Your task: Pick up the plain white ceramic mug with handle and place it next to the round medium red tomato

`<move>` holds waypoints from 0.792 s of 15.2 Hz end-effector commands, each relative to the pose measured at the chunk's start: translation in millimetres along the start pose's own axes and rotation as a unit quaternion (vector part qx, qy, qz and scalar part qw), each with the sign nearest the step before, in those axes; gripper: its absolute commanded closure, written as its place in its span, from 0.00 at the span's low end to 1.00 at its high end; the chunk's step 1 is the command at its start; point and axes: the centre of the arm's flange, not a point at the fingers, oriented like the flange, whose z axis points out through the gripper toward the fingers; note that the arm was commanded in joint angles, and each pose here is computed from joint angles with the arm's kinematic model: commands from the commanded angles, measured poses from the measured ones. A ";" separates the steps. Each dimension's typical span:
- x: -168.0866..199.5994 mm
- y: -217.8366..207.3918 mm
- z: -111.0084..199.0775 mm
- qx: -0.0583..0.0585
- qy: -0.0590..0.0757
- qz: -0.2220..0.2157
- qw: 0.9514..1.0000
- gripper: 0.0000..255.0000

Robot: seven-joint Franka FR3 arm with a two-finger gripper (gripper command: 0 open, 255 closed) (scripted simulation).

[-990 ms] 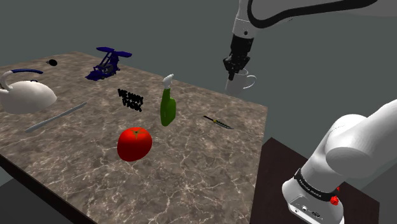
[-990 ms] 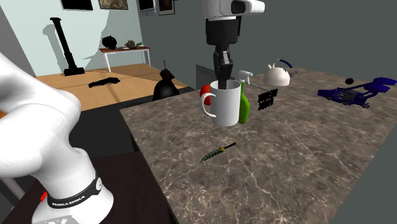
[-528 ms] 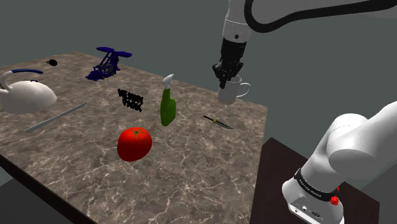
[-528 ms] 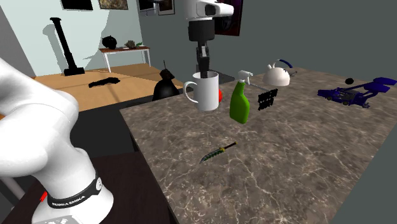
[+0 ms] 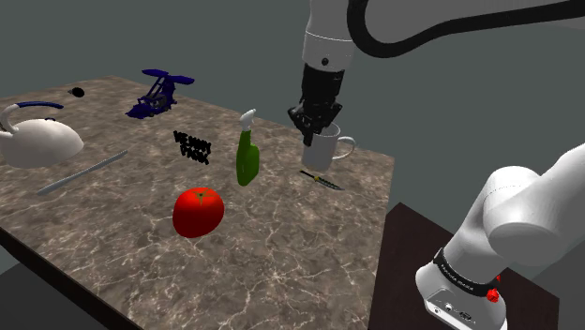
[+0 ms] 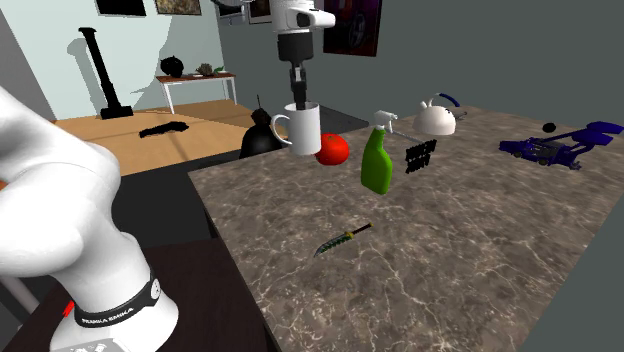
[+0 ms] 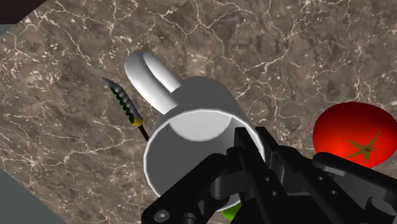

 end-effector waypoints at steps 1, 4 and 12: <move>-13.6 -23.5 -3.1 0.000 0.000 0.001 1.000 1.00; -29.7 -59.7 -4.6 0.000 0.000 0.001 1.000 1.00; -72.4 -156.1 -8.8 0.000 0.000 0.001 1.000 1.00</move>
